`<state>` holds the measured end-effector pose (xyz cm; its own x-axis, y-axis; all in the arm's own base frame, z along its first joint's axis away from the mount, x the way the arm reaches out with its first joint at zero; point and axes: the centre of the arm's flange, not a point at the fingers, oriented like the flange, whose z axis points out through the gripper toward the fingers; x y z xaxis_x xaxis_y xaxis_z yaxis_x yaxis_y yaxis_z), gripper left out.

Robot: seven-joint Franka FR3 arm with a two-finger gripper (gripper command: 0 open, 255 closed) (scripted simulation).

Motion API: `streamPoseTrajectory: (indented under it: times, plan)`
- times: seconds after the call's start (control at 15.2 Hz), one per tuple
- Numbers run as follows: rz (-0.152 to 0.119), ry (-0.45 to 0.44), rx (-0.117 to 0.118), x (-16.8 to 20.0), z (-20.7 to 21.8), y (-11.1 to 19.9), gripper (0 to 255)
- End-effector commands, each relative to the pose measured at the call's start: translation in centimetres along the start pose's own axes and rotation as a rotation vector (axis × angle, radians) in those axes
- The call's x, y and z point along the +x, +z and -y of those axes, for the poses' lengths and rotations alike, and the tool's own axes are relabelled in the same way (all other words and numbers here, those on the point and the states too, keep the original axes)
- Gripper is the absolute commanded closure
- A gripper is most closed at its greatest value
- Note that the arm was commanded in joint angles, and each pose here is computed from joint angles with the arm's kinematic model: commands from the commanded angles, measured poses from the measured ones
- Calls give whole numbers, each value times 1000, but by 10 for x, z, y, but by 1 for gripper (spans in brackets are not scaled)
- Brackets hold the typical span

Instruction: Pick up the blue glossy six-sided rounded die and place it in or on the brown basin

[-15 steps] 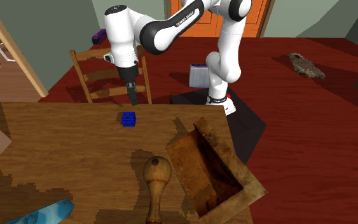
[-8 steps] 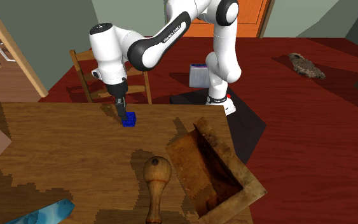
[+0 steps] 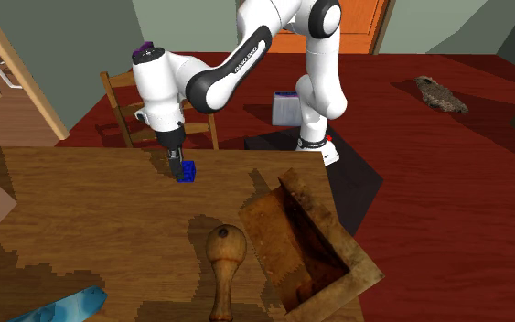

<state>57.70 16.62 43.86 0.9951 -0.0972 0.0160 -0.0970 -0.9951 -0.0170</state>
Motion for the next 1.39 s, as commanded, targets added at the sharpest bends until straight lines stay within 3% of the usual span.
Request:
streamPoseTrajectory:
  times: [0.0, 0.26, 0.33, 0.92, 1.32]
  plan:
    - [0, 0, 0, 0, 0, 0, 0]
    - [0, 0, 0, 0, 0, 0, 0]
    - [0, 0, 0, 0, 0, 0, 255]
    - [0, 0, 0, 0, 0, 0, 255]
    - [0, 0, 0, 0, 1, -31, 255]
